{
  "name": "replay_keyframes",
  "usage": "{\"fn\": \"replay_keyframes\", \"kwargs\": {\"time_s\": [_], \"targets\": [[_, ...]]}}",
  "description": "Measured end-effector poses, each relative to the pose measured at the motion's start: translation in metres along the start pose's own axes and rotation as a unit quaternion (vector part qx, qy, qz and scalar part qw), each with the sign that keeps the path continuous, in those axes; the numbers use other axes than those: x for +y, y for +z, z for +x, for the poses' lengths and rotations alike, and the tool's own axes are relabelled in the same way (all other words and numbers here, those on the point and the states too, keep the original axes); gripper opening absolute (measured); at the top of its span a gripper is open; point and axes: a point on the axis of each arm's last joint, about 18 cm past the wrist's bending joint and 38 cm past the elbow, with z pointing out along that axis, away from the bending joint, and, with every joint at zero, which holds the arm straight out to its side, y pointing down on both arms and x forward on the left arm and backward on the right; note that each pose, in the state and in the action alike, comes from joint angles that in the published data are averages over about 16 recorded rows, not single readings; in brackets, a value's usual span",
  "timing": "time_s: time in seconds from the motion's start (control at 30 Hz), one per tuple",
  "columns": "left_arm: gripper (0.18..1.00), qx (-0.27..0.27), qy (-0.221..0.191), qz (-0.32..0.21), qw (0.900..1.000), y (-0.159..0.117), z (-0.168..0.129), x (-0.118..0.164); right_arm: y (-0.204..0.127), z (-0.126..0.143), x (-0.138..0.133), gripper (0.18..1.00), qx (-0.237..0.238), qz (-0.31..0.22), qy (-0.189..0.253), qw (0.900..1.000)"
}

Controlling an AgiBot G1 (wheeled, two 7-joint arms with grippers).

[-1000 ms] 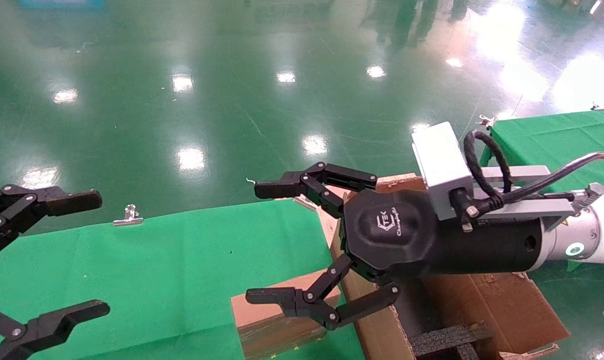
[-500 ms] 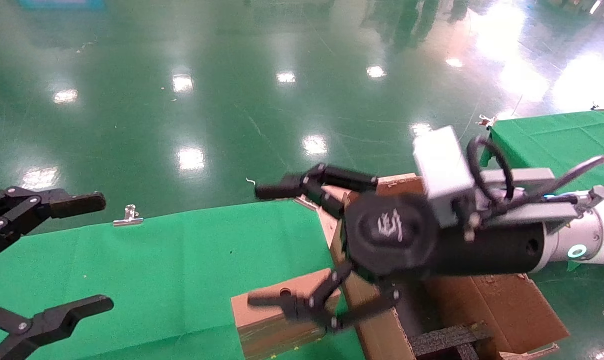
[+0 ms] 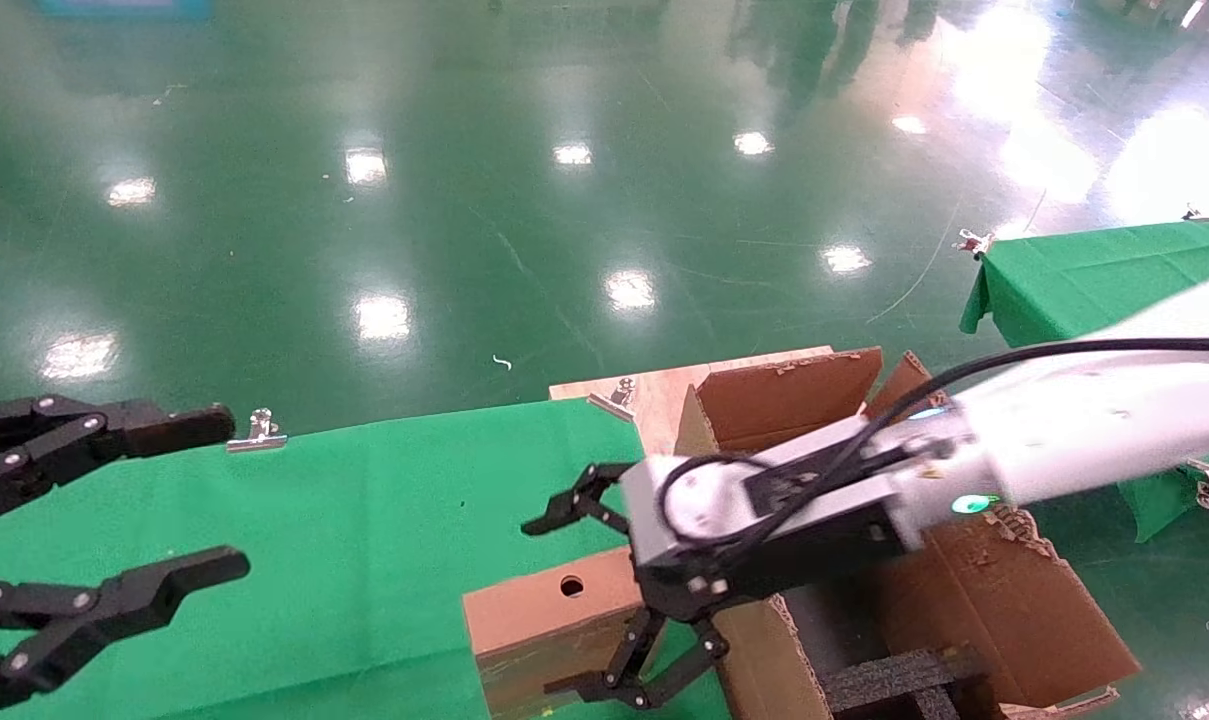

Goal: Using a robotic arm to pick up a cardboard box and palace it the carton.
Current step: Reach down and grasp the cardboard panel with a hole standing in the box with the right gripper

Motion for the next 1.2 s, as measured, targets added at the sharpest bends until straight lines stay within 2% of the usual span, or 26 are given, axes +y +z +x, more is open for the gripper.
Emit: {"fn": "replay_keyframes", "kwargs": {"time_s": [0.3,0.4,0.63,0.9,1.2], "targets": [[0.518,0.0,0.0,0.0,1.0,0.0,0.0,0.0,0.032,0.021,0.013,1.001,-0.037,-0.094,-0.041,0.994],[0.441,0.0,0.0,0.0,1.0,0.0,0.0,0.0,0.038,0.028,0.014,1.001,-0.047,-0.123,-0.058,0.99],[0.319,0.0,0.0,0.0,1.0,0.0,0.0,0.0,0.045,0.04,0.017,1.001,-0.068,-0.181,-0.101,0.976],[0.231,0.0,0.0,0.0,1.0,0.0,0.0,0.0,0.047,0.046,0.017,1.001,-0.085,-0.212,-0.134,0.964],[0.206,0.0,0.0,0.0,1.0,0.0,0.0,0.0,0.047,0.047,0.015,1.0,-0.09,-0.214,-0.14,0.962]]}}
